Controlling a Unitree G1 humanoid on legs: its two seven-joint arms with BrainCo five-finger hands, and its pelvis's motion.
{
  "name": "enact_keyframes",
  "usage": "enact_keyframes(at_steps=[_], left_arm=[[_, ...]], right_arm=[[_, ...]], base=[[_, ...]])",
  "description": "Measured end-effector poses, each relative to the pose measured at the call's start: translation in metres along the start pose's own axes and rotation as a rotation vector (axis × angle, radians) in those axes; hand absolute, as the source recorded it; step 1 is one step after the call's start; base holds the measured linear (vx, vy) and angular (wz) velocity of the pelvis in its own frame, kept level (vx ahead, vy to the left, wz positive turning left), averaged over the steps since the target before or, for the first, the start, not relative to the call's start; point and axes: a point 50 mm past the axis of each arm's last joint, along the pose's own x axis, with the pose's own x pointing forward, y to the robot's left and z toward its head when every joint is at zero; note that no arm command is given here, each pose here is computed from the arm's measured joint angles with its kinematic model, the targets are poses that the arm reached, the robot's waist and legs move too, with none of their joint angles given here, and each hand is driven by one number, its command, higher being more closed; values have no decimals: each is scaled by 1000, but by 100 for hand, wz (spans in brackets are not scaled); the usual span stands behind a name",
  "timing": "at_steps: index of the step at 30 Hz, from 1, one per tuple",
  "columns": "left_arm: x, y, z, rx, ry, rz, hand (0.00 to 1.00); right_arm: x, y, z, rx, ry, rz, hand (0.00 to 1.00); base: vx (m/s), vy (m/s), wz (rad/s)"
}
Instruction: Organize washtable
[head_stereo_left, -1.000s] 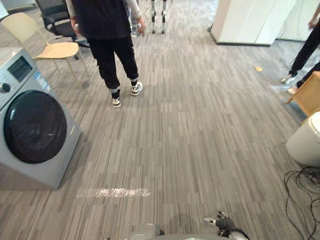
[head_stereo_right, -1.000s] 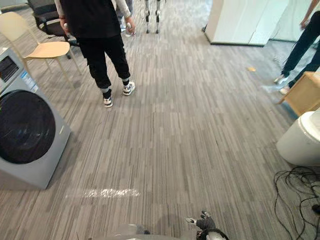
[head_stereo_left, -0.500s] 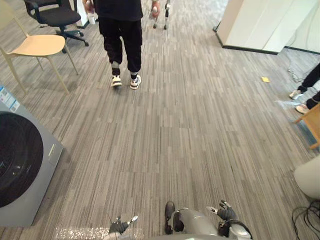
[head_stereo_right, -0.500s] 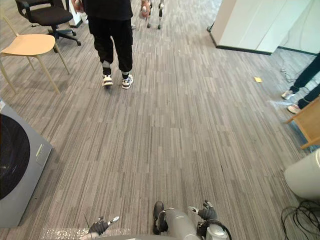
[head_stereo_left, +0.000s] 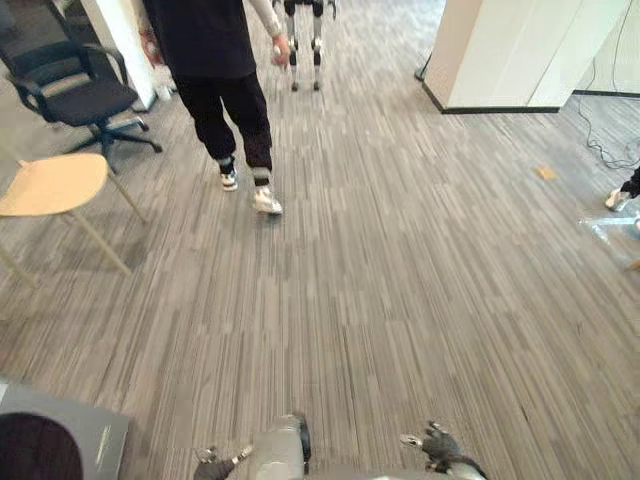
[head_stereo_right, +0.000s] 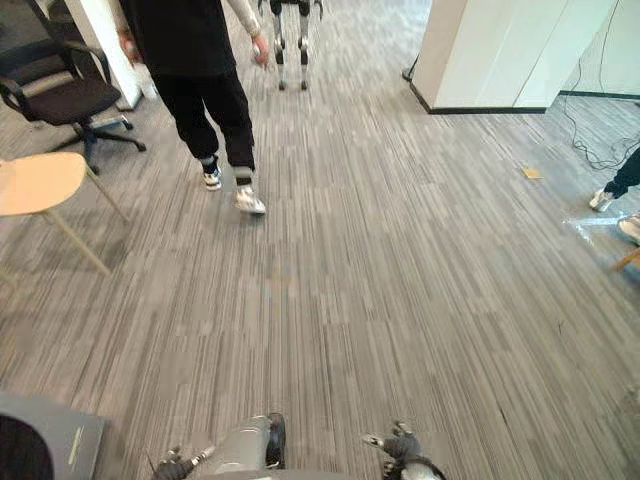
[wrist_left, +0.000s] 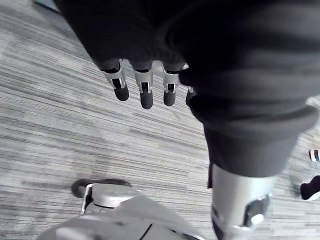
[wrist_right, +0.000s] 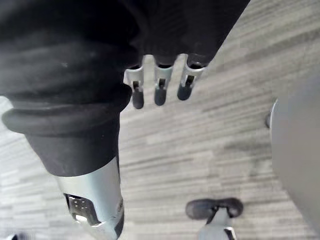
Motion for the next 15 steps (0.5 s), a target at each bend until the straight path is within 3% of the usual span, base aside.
enact_keyframes(at_steps=[6,10,15], left_arm=[[1,-5,1,30,1,-23,0],[0,-5,-7,29,38,-25,0],[0,-2,-8,29,42,-19,0]], right_arm=[[-1,-8,2,47,-17,-22,0],[-3,-24,-4,46,-8,-64,0],[-3,-21,0,49,-31,-52,0]], base=[[432,333,-32],[195,134,-27],[219,37,14]])
